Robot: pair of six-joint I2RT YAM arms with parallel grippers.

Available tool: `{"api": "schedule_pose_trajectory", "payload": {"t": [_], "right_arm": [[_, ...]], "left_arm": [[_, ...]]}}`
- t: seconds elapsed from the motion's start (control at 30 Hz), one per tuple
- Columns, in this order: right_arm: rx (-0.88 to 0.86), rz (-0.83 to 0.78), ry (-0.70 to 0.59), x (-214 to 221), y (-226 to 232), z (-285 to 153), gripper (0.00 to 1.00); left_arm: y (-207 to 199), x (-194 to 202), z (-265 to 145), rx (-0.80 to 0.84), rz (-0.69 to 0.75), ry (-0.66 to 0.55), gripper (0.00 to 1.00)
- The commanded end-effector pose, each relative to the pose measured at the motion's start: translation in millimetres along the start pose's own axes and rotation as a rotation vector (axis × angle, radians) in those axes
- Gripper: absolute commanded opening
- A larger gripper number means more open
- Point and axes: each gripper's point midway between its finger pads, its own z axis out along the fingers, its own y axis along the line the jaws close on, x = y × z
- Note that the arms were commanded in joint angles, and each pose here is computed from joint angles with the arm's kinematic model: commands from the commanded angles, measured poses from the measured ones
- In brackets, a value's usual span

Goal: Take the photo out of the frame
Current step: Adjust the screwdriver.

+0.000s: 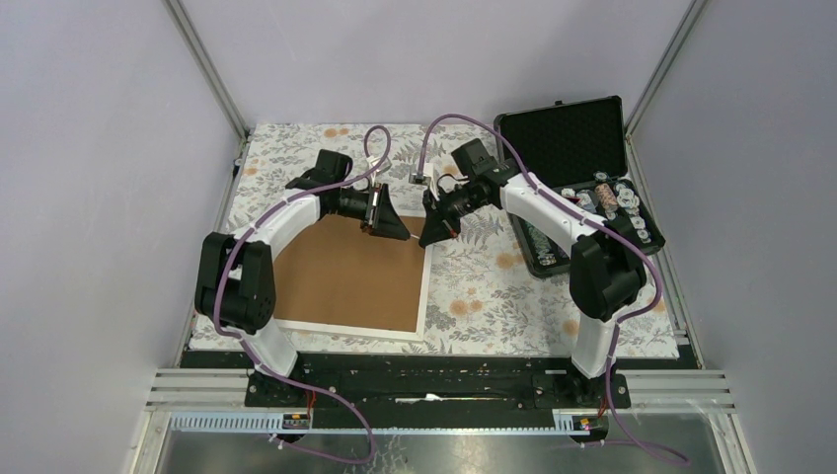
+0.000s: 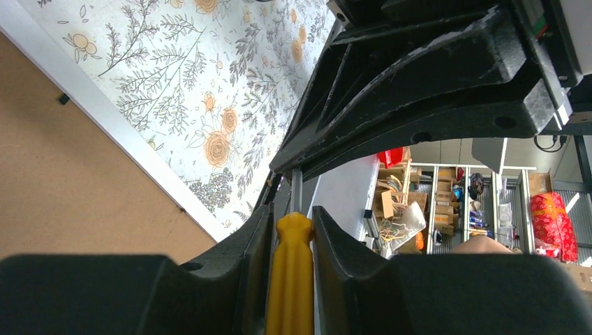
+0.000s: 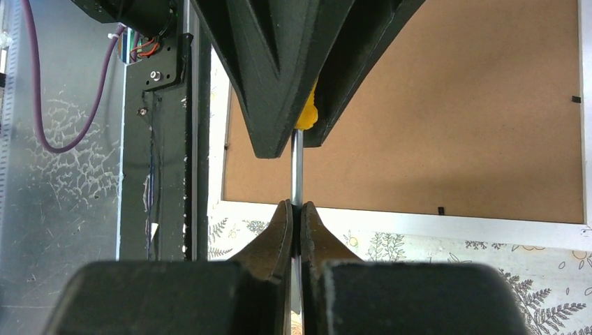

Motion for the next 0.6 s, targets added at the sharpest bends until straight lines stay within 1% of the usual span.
{"api": "schedule_pose_trajectory", "payload": {"t": [0.0,0.07,0.1,0.13,0.17,0.2,0.27,0.3,0.37,0.4,0.43,0.5,0.57], "right_arm": [[-0.062,-0.07,-0.032,-17,20,2,0.0],[-0.058,-0.071,-0.031,-18,19,2,0.0],[-0.055,-0.074,-0.03,-18,19,3,0.0],[-0.048,-0.068,-0.027,-18,17,3,0.03],[-0.033,-0.056,-0.023,-17,14,3,0.12],[-0.013,-0.038,-0.02,-17,10,2,0.25],[0.036,0.027,-0.03,-17,-2,-2,0.49],[0.062,0.077,-0.05,-16,-10,-5,0.57],[0.11,0.219,-0.102,-12,-32,-13,0.68],[0.129,0.295,-0.126,-10,-42,-18,0.72],[0.149,0.372,-0.146,-5,-54,-22,0.73],[0.175,0.521,-0.174,5,-75,-27,0.74],[0.211,0.651,-0.182,22,-94,-28,0.73]], "left_arm": [[-19,-3,0,0.045,0.083,-0.015,0.28],[-18,-1,0,0.044,0.079,-0.014,0.19],[-17,-1,0,0.041,0.077,-0.015,0.12],[-15,-1,-1,0.034,0.072,-0.019,0.05],[-13,-2,-3,0.025,0.064,-0.028,0.0],[-9,-5,-7,0.009,0.053,-0.047,0.0],[4,-12,-16,-0.033,0.026,-0.098,0.0],[12,-16,-22,-0.056,0.009,-0.128,0.0],[29,-22,-31,-0.091,-0.026,-0.161,0.0],[38,-24,-35,-0.105,-0.046,-0.169,0.0],[47,-27,-37,-0.121,-0.063,-0.172,0.0],[62,-31,-41,-0.132,-0.078,-0.157,0.0],[84,-35,-43,-0.198,-0.094,-0.146,0.0]]}}
